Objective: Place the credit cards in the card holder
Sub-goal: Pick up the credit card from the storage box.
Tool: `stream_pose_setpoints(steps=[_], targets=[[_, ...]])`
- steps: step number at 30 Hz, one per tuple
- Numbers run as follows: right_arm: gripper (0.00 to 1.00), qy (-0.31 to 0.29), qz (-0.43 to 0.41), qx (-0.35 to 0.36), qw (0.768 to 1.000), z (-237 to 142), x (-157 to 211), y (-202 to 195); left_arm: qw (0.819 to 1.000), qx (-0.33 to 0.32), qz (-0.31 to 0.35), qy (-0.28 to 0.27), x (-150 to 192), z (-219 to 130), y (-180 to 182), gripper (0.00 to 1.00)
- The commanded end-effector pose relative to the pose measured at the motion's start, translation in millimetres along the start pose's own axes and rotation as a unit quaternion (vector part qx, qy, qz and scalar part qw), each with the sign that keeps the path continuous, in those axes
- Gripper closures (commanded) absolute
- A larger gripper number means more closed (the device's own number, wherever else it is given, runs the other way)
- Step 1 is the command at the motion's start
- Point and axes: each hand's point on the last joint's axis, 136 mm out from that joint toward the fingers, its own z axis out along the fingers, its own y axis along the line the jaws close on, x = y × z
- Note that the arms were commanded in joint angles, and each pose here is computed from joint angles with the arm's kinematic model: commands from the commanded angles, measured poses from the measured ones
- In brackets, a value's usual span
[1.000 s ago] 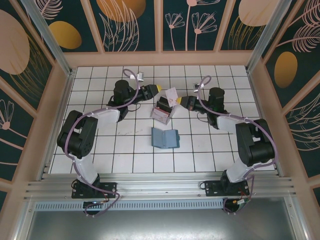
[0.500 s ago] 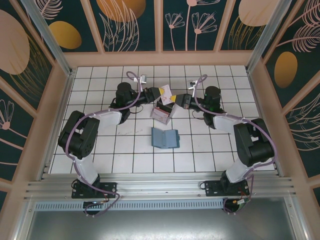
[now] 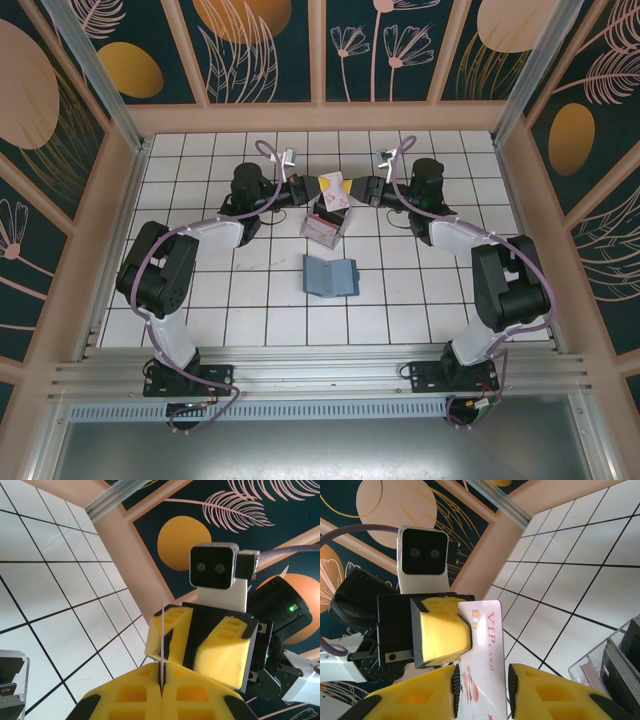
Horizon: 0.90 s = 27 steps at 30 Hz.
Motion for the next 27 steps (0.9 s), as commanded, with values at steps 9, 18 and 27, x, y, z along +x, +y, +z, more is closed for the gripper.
stream_pose_setpoints(steps=[9,18,27], targets=[[0.83,0.042,-0.001,-0.007,0.999,5.9,10.4,-6.2,0.999,0.018,0.015,0.023,2.9,3.8,-9.8,0.97],[0.79,0.069,0.003,-0.026,0.997,8.2,23.4,2.5,1.0,0.008,0.013,0.019,2.8,4.9,-2.7,0.97],[0.97,0.073,0.007,-0.026,0.997,8.8,28.8,2.4,1.0,-0.008,0.009,0.026,7.0,4.3,5.3,0.86]])
